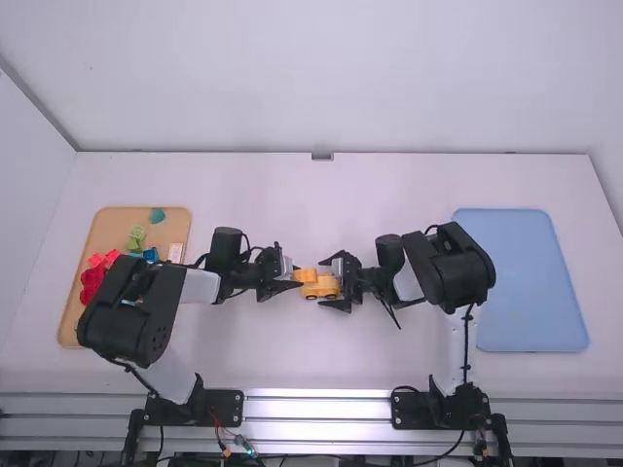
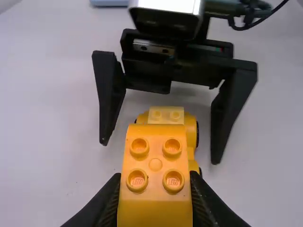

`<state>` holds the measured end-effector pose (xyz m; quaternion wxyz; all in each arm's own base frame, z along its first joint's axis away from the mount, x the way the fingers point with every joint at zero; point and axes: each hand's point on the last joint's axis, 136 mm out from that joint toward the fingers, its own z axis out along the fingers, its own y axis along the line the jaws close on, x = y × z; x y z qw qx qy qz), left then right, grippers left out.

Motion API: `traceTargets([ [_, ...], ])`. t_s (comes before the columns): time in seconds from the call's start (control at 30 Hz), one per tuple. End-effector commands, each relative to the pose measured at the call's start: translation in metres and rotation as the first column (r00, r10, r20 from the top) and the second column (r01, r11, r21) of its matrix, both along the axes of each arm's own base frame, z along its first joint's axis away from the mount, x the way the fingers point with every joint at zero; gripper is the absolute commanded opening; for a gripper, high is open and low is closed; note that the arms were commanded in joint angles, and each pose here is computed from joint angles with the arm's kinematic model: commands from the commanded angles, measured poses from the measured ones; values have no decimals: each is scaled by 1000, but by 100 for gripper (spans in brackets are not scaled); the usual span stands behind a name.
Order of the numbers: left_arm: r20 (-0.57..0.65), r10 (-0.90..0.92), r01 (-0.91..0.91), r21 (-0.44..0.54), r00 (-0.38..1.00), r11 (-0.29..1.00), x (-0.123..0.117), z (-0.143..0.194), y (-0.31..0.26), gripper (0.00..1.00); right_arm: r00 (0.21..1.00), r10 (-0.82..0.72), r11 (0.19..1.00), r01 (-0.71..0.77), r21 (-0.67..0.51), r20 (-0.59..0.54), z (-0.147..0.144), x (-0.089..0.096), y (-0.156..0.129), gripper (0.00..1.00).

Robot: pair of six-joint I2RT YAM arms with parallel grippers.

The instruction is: Assemble lego blocks to make yellow taxi

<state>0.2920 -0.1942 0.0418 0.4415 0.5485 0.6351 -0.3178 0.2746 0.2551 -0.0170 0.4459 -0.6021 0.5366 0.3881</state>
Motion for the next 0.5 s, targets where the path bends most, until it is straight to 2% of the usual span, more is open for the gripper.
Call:
traceTargets([
  [0.0, -21, -37, 36, -29, 999, 999, -1, 0, -9, 18, 1000, -14, 999, 14, -33, -17, -9, 0, 2, 96],
  [0.07, -25, -62, 62, -28, 998, 998, -3, -2, -16, 17, 1000, -19, 998, 18, -63, -25, -15, -2, 4, 84],
  [0.1, -25, -62, 62, -28, 998, 998, -3, -2, -16, 17, 1000, -19, 998, 18, -63, -25, -15, -2, 4, 84],
  [0.17, -14, -87, 87, -20, 996, 996, -6, -2, -24, 16, 1000, -14, 998, 13, -63, -28, -16, -4, 4, 68],
  [0.3, -8, -96, 96, -19, 995, 995, -6, -1, -27, 14, 999, -15, 998, 14, -62, -29, -15, -4, 4, 50],
  [0.33, -8, -96, 96, -19, 995, 995, -6, -1, -27, 14, 999, -15, 998, 14, -62, -29, -15, -4, 4, 50],
  [0.37, -18, -99, 99, -17, 995, 995, -6, -2, -28, 14, 999, -16, 998, 14, -63, -29, -15, -4, 4, 44],
  [0.47, -21, -111, 111, -10, 994, 994, -3, -8, -28, 13, 999, -19, 998, 16, -63, -36, -15, -4, 4, 44],
])
